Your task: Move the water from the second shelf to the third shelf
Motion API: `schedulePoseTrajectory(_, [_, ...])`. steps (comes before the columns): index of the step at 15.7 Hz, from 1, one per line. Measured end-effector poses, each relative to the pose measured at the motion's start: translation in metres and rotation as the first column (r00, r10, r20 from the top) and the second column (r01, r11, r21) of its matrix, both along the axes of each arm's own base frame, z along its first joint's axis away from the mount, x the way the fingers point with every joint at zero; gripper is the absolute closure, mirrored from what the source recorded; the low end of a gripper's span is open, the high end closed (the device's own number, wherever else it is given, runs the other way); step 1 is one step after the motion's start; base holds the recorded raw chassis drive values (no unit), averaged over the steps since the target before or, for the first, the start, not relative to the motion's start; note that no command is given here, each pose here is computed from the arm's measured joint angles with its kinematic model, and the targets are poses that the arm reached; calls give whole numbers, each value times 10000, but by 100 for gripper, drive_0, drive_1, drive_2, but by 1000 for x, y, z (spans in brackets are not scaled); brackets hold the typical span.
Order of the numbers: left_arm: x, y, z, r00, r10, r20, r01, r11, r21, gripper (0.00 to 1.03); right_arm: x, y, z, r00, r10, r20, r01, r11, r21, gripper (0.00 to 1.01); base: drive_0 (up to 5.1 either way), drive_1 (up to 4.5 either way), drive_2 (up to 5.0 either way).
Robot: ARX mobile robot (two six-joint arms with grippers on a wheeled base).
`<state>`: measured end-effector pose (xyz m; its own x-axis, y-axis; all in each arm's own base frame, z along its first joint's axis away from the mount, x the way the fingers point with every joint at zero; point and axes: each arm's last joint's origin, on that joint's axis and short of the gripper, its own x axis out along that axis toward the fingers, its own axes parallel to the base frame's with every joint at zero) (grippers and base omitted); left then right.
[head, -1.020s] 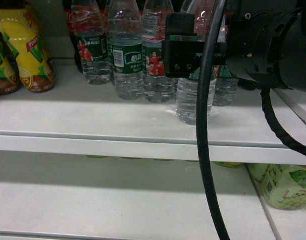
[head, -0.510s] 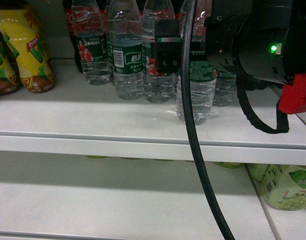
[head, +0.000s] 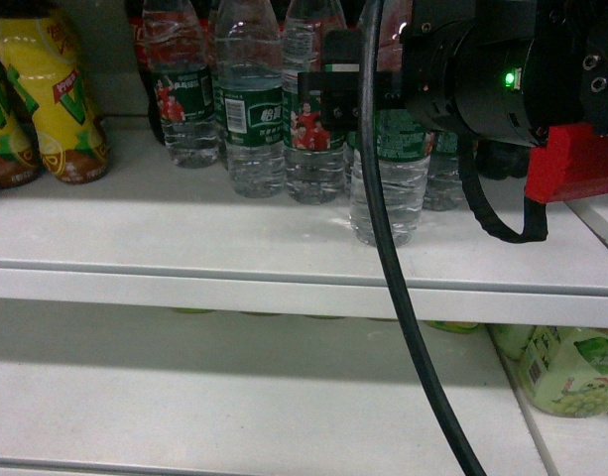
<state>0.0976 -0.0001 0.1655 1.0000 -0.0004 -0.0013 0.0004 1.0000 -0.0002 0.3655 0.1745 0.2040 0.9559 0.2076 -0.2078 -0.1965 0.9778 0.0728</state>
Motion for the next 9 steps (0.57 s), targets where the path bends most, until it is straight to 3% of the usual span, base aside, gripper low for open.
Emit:
schedulePoseTrajectory(2, [0, 0, 0, 10000, 0, 0, 0, 10000, 4, 5, -2, 1, 0, 10000, -3, 14, 3, 10000, 36, 47, 0, 0, 0])
schedulePoseTrajectory(3, [0, 0, 0, 10000, 0, 0, 0, 10000, 4, 5, -4, 2, 0, 10000, 41, 50, -41, 10000, 43, 53, 0, 0, 0])
schedulePoseTrajectory(9, [0, 0, 0, 10000, 0, 0, 0, 10000, 4, 5, -34, -16, 2, 9991, 417, -52, -416, 9991, 121, 58, 0, 0, 0])
